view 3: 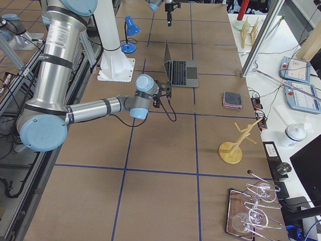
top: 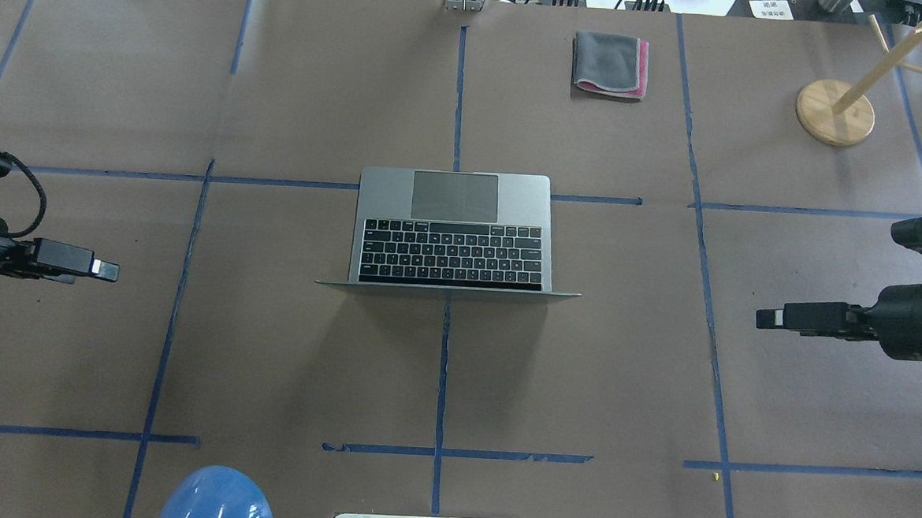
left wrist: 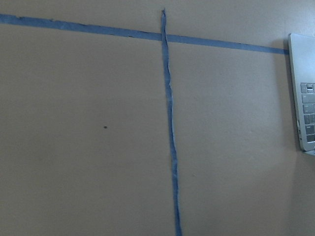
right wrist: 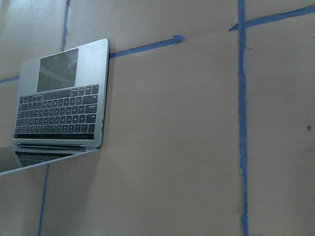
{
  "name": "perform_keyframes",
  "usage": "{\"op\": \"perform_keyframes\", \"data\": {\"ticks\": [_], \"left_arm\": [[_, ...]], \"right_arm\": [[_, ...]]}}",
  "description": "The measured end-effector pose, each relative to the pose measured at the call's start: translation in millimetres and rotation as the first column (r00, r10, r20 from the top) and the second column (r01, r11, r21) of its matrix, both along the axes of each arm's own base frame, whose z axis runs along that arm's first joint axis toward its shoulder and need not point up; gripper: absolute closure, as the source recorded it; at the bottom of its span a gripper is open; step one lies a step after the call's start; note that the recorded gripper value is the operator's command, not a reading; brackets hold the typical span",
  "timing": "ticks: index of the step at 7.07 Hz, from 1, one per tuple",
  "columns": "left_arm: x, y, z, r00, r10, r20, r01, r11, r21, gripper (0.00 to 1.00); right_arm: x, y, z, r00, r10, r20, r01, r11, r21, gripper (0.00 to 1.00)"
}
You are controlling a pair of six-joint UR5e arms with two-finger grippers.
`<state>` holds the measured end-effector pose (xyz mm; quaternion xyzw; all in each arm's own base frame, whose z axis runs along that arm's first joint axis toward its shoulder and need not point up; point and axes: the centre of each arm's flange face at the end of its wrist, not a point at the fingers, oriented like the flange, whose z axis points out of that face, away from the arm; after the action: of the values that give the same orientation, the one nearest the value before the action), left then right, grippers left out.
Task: Close laptop
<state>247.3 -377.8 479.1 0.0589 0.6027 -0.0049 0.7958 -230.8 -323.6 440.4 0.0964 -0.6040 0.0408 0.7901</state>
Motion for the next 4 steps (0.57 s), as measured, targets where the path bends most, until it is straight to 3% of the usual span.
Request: {"op": "perform_keyframes", "data": {"ticks": [2, 3, 4], "left_arm": [[43, 30, -37, 0.999, -0.02, -0.04, 0.019, 0.999, -0.03, 0.02], [58, 44, -51, 0.998, -0.032, -0.059, 0.03, 0.999, -0.038, 0.04], [73, 55, -65, 0.996, -0.039, -0.081, 0.035, 0.998, -0.047, 0.12]], "right_arm": [[-50, 35, -25, 0.999, 0.035, 0.028, -0.036, 0.999, 0.004, 0.06], [-70, 52, -34, 0.998, 0.056, 0.036, -0.057, 0.998, 0.017, 0.15], [-84, 66, -42, 0.996, 0.073, 0.047, -0.075, 0.997, 0.023, 0.31]]}}
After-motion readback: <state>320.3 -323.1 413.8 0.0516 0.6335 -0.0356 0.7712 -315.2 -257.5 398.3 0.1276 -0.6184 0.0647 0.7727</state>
